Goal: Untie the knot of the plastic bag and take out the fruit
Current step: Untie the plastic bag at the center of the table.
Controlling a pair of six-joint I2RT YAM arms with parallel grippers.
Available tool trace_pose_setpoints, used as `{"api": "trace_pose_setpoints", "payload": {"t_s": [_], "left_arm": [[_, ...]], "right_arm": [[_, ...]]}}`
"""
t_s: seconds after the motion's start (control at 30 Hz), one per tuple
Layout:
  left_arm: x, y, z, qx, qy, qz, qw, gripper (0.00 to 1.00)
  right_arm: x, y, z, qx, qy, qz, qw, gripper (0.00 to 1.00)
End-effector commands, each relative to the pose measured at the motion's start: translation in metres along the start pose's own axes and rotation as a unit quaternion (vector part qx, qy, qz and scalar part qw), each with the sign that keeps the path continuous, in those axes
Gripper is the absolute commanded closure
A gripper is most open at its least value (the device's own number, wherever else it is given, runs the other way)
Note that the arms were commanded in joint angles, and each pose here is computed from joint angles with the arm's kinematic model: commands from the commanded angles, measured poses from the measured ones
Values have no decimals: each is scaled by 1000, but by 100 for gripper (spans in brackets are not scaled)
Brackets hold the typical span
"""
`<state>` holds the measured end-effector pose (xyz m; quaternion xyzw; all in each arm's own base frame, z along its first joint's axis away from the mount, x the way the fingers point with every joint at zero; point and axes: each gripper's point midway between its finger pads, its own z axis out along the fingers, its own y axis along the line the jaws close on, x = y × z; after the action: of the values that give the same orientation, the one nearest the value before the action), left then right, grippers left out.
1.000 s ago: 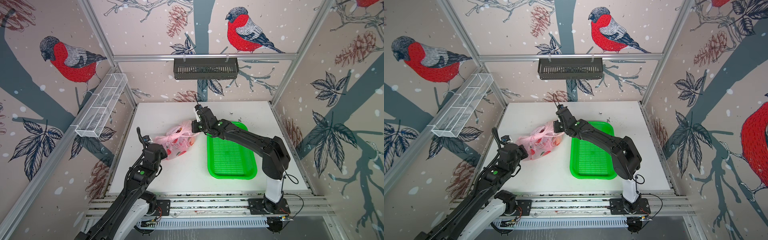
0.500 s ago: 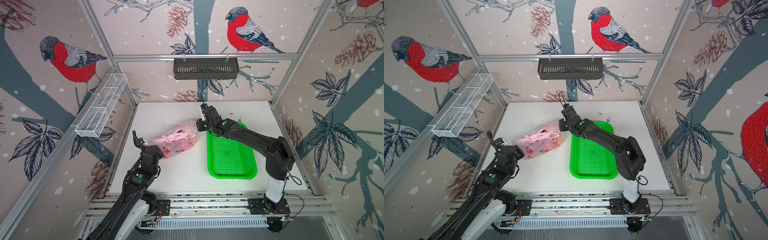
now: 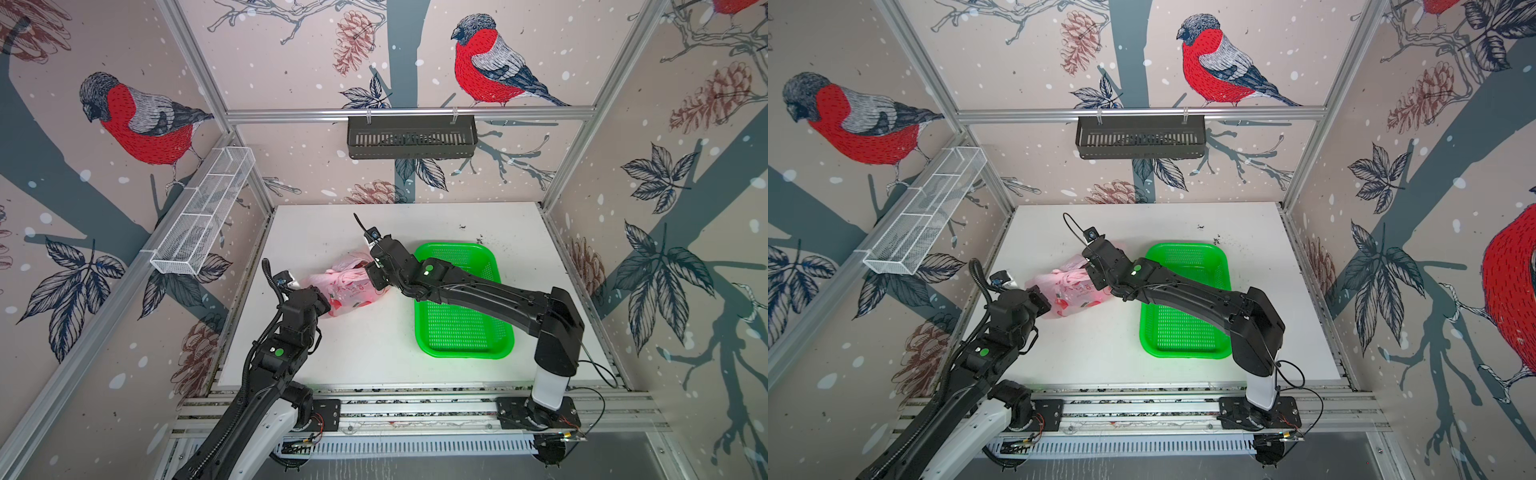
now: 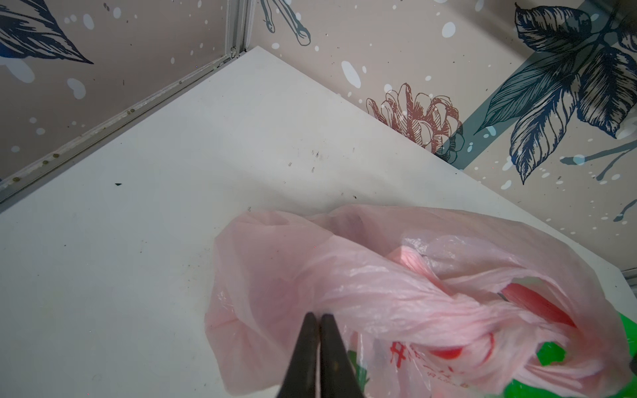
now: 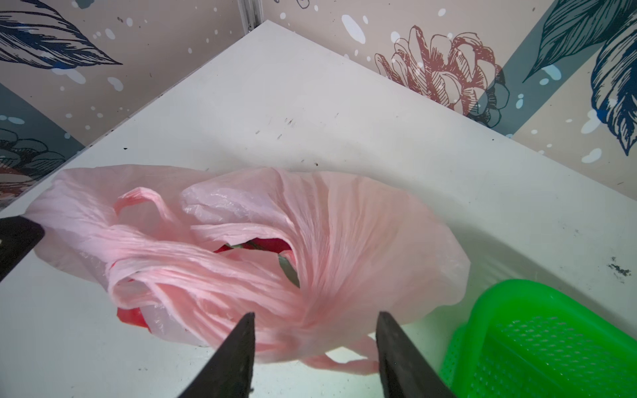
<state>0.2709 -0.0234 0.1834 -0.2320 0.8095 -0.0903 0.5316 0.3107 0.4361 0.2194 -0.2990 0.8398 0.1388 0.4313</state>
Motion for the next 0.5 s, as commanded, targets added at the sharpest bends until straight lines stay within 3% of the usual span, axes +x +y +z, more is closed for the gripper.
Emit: {"api": "trace_pose_setpoints", "payload": {"t_s": [0.0, 0.2, 0.47], "left_arm": [[-1, -3, 0, 10, -5, -5, 1000, 92], [1, -1, -2, 11, -5, -8, 1000, 93], [5, 1, -4, 18, -4, -14, 1000, 94]], "right_arm": [[6, 1, 5, 11, 12, -2, 1000, 42], [6, 5, 10, 0, 26, 36, 999, 34], [23, 9, 14, -16, 57, 165, 985, 33]]}}
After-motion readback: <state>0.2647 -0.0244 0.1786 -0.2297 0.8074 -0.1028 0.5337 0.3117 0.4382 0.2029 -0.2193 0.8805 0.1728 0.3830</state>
